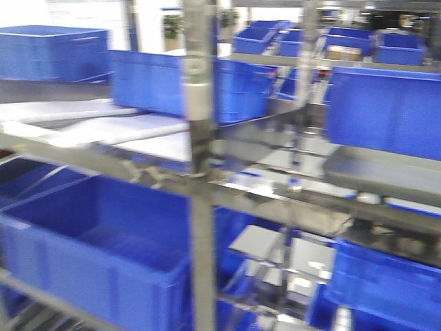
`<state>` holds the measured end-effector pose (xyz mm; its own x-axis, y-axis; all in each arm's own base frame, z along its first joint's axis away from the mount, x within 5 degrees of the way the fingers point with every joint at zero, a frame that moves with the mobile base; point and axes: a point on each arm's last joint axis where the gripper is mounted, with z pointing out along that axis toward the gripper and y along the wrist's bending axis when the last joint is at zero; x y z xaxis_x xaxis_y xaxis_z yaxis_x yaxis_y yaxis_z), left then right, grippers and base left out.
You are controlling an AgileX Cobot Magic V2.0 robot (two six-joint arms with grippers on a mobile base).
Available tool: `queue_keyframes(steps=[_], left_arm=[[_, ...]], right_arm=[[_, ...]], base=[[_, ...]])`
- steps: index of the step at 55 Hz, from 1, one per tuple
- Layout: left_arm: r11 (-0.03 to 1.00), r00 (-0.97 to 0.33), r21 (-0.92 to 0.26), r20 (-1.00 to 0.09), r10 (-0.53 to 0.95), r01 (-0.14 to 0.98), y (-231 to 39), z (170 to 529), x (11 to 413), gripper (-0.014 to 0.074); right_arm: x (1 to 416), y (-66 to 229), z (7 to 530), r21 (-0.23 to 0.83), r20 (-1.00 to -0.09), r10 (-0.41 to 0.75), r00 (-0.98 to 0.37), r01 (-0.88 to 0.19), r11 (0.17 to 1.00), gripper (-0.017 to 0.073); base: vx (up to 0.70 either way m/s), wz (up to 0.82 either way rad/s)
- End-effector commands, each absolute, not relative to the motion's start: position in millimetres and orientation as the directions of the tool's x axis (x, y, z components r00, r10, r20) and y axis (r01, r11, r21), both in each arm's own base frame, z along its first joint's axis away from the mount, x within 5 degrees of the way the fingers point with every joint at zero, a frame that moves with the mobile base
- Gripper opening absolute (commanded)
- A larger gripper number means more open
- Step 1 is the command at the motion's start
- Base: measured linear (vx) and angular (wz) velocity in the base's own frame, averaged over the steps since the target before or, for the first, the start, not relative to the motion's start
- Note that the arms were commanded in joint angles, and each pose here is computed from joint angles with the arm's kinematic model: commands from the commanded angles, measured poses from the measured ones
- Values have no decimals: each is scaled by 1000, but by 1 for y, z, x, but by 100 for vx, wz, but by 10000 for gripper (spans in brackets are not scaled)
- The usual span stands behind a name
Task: Grab orange capacitor from left shelf to right conveyor
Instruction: 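Drive the base to the round green conveyor holding the cylinder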
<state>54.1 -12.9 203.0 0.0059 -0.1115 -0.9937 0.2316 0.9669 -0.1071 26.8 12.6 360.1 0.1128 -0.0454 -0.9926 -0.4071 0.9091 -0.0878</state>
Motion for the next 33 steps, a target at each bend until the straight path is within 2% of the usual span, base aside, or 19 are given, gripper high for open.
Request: queue_keyframes(steps=[1, 33], left_arm=[[962, 115, -116, -982, -148, 248, -12, 221, 51, -6], [962, 115, -116, -982, -148, 248, -12, 221, 51, -6]], right_arm=[[25, 12, 375, -92, -979, -10, 206, -393, 915, -8], [25, 12, 375, -92, -979, -10, 206, -393, 915, -8]], base=[[-16, 62], [-12, 68]])
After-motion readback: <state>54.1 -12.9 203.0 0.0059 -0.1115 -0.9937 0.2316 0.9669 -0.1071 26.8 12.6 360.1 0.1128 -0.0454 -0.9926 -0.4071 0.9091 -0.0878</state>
